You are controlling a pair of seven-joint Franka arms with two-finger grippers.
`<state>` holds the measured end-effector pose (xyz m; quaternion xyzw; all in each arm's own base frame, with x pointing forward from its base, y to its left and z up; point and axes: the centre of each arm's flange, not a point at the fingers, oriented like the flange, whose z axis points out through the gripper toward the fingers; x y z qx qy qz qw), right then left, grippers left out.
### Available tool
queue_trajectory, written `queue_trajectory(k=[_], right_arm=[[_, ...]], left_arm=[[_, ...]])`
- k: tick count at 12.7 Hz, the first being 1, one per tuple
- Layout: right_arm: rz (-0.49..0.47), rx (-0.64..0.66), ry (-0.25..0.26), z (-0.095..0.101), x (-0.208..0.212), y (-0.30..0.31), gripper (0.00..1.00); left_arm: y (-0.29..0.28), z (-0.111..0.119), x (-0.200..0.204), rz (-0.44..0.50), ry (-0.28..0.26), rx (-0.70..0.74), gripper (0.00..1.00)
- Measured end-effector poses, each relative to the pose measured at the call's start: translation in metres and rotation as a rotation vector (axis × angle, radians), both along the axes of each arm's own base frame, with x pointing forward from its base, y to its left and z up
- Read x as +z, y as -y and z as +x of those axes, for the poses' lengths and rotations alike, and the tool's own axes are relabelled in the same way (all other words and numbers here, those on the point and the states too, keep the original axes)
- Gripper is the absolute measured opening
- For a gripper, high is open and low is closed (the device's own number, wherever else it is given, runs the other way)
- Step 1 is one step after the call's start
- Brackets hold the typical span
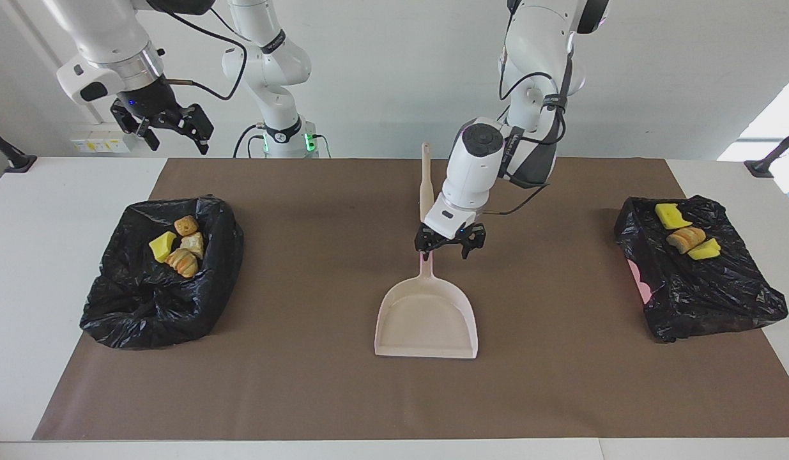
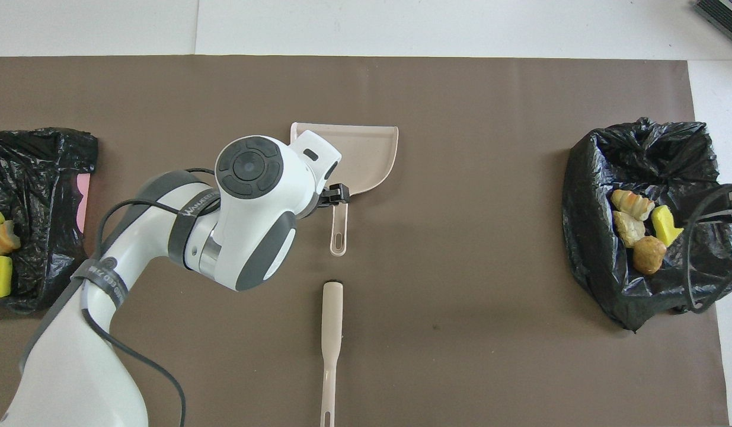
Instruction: Sweep and dump trash in bin
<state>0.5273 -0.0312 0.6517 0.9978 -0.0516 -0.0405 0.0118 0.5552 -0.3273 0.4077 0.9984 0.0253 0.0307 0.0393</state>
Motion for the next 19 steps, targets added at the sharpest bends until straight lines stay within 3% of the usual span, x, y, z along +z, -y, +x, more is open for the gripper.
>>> queue_trajectory(k=[5,8,11,19], right_arm=[[-0.004,-0.012,0.078,0.009,0.006,0.000,1.00],[-0.005,-0.036,0.082,0.010,0.006,0.000,1.00],[-0.005,-0.039,0.082,0.010,0.005,0.000,1.00],[-0.005,-0.034,0.081,0.010,0.005,-0.003,1.00]], left_arm=[[-0.113,0.018,0.053,0.056,-0.061,-0.067,1.00],[-0.192,0.022,0.076,0.066,-0.093,-0.146,1.00],[-0.254,0.020,0.099,0.065,-0.084,-0.199,1.00],[-0.279,-0.010,0.199,0.112,-0.081,-0.216,1.00]])
